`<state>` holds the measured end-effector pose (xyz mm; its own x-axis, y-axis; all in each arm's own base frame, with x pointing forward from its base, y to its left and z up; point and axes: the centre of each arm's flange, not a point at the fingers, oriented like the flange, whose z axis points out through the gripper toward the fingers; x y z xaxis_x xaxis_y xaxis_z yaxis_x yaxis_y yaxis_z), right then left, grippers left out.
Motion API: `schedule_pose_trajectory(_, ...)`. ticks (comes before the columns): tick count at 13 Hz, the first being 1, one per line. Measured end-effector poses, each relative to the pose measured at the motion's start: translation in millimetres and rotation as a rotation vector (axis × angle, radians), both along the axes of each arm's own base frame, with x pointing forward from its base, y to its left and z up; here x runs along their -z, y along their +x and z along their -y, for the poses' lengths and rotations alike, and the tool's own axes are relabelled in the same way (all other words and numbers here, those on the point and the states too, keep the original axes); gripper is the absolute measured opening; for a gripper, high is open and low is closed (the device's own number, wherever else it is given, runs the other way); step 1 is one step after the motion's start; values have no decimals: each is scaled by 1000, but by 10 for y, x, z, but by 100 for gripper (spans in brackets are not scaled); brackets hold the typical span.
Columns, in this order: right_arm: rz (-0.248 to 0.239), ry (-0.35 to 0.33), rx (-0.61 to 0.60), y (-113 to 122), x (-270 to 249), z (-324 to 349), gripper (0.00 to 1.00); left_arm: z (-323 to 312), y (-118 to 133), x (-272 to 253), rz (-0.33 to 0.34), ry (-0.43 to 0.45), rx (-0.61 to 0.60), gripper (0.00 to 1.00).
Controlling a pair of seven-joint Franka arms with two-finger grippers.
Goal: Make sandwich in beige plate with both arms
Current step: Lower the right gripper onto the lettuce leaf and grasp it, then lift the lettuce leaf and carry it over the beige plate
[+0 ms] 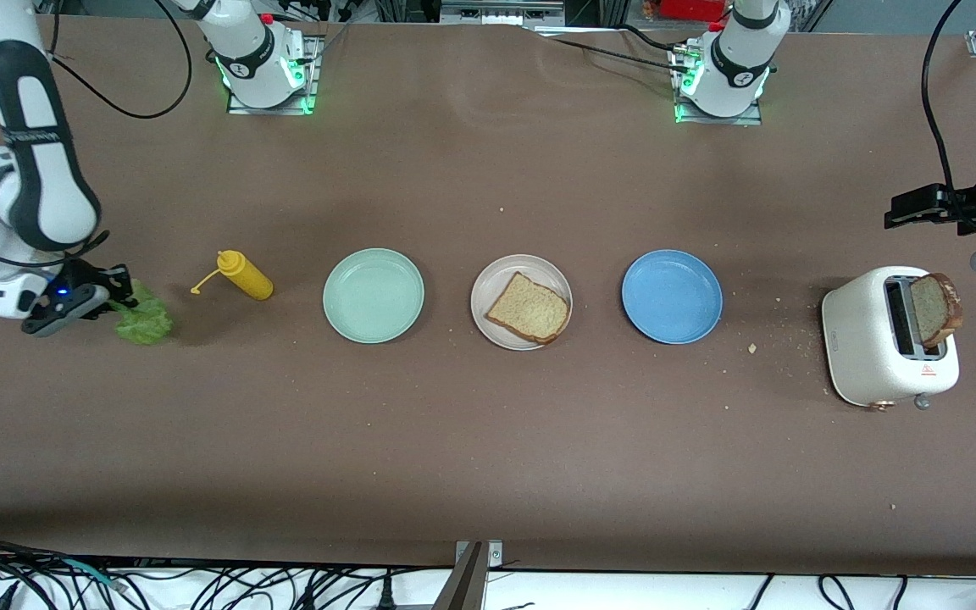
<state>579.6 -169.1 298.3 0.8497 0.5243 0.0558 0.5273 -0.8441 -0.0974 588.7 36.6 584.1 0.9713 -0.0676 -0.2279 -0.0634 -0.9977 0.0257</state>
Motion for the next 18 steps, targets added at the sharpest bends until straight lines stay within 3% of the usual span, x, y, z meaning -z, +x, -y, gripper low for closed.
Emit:
schedule_pose_trajectory(3, -84, -45, 152, 224, -744, -51, 12, 0, 0, 0, 0, 0, 0, 100)
schedule_pose_trajectory(9, -181, -16, 532, 444, -1547, -1177, 12, -3, -1, 0, 0, 0, 0, 100)
schedule_pose_trajectory(11, -206, 68, 662, 448, -1730, -1561, 12, -3, -1, 0, 0, 1, 0, 100)
schedule_pose_trajectory(13, -268, 162, 822, 450, -1798, -1858, 12, -4, -1, 0, 0, 1, -1, 100)
schedule_pose_trajectory(15, -311, 171, 961, 454, -1803, -2263, 12, -5, -1, 0, 0, 1, -1, 100)
schedule_pose_trajectory(18, -307, 195, 1151, 493, -1751, -3116, 12, -5, -2, -2, 0, 1, -1, 100)
